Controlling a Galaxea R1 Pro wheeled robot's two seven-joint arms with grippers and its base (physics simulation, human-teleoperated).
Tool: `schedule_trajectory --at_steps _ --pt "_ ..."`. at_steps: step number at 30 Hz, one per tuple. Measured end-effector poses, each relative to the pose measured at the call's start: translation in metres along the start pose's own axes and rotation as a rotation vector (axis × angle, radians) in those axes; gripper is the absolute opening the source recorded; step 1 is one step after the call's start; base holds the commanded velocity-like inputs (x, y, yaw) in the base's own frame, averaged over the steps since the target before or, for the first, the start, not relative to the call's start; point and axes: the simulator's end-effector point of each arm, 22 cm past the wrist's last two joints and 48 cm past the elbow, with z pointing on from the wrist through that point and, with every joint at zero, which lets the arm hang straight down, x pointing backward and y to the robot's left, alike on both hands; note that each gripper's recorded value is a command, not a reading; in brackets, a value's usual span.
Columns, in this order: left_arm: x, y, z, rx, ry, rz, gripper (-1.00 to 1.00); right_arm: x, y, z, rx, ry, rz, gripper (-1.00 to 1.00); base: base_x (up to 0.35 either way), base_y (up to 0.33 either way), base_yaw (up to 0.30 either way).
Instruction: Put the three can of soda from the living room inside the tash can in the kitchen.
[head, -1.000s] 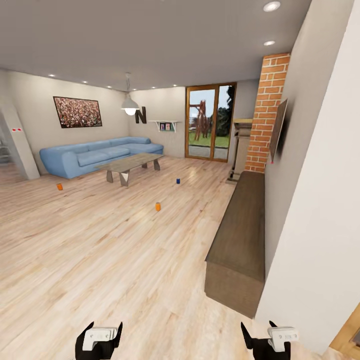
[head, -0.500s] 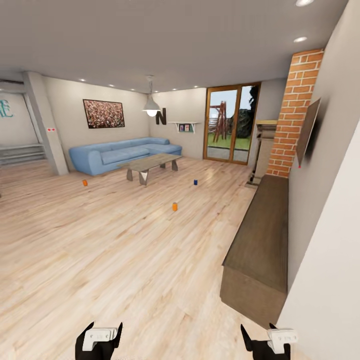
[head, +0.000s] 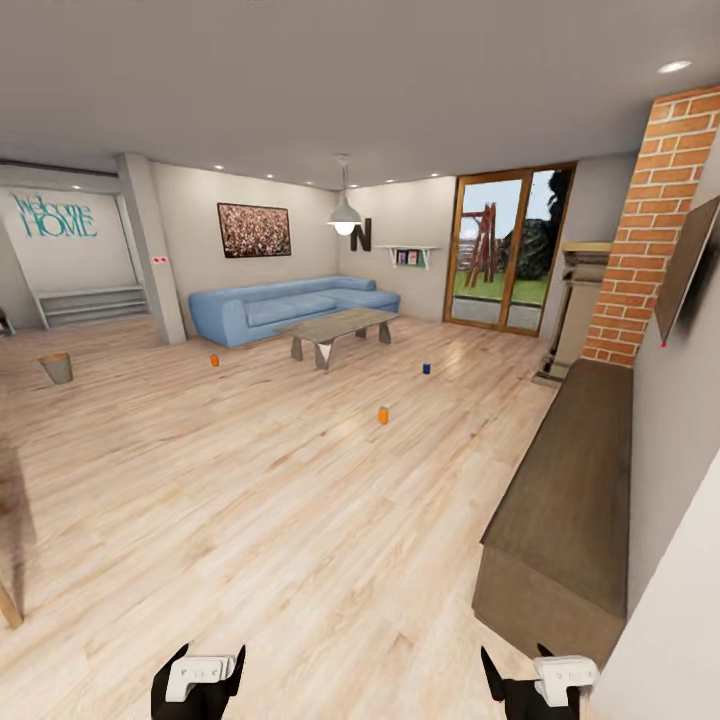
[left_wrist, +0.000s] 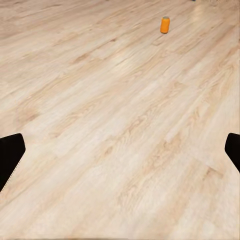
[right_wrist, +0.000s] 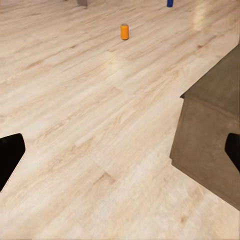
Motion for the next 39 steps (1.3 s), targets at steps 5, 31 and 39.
schedule_trajectory --at_steps 5,31,39 --pt "-0.0003 -0.0004 0.0 0.001 -0.001 0.001 1.0 -0.0003 0.0002 0.0 0.0 -0.001 0.0 1.0 0.0 0.0 0.256" --pt "0.0 -0.0011 -0.0001 0.002 0.0 0.003 1.0 -0.0004 0.0005 0.0 0.0 -0.002 0.001 1.0 0.0 0.0 0.181" --pt "0.0001 -0.0012 0.0 0.002 0.0 0.003 1.0 -0.0004 0.0007 0.0 -0.001 -0.002 0.001 1.0 0.0 0.0 0.007"
